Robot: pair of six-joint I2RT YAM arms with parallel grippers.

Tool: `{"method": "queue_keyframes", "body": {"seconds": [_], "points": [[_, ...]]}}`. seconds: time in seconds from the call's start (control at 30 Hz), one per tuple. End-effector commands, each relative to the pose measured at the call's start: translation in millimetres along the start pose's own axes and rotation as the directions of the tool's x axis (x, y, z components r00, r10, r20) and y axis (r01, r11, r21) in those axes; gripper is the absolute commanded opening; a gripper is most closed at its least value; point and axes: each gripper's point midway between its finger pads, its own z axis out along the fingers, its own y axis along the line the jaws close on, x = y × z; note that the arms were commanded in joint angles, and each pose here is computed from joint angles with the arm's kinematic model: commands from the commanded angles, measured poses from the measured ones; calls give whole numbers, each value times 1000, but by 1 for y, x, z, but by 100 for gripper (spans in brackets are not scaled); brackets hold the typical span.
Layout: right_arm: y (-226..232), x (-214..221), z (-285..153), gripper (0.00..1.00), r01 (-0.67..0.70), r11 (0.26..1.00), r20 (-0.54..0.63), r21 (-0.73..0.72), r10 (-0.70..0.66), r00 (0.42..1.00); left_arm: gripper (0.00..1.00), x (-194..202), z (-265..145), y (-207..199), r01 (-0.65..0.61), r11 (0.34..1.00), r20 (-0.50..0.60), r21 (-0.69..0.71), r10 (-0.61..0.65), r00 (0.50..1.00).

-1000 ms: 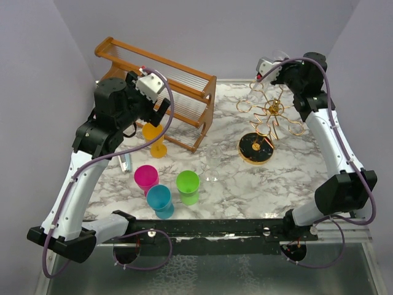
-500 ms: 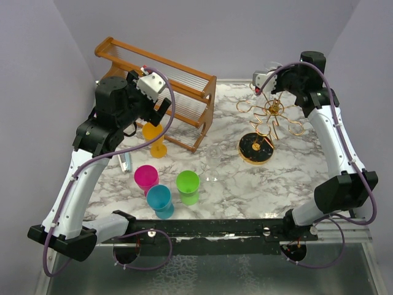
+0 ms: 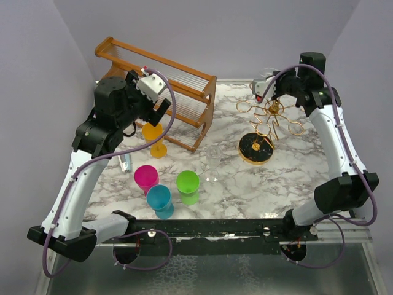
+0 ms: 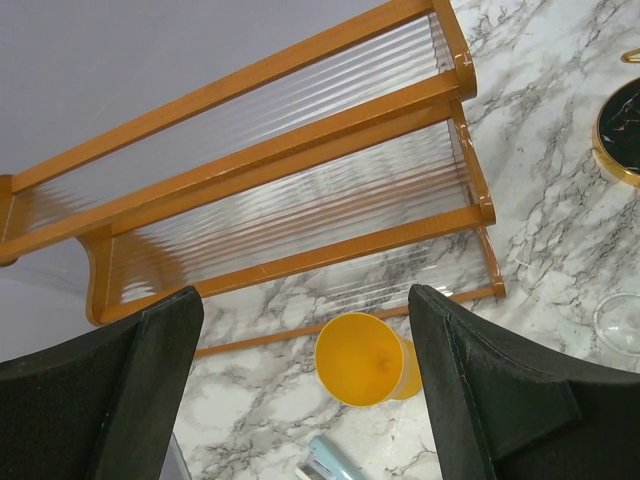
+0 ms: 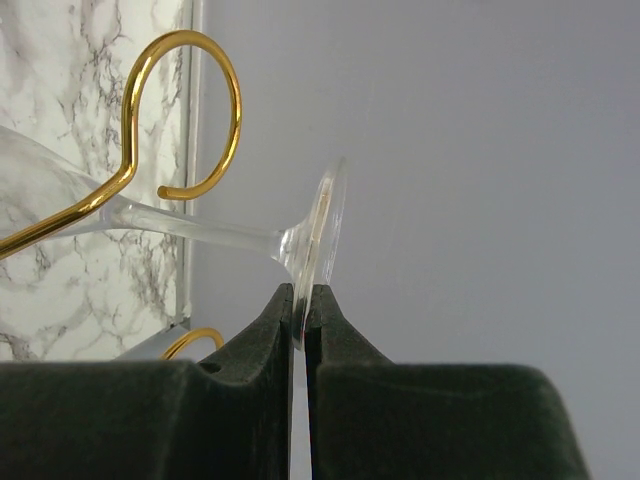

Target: Place the wine glass upside down on the wine glass rack

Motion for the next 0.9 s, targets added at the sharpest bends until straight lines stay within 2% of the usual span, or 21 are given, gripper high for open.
{"method": "queue_keyframes", "body": {"seconds": [0.0, 0.87], "points": [[-19, -21, -16, 1, 72, 997, 79, 35, -74, 994, 87, -14, -13, 11, -32, 998, 45, -50, 34, 998], [-26, -65, -14, 4, 229, 973, 194, 14, -227, 954, 87, -2, -7, 14, -83, 994, 9, -66, 84, 996]]}}
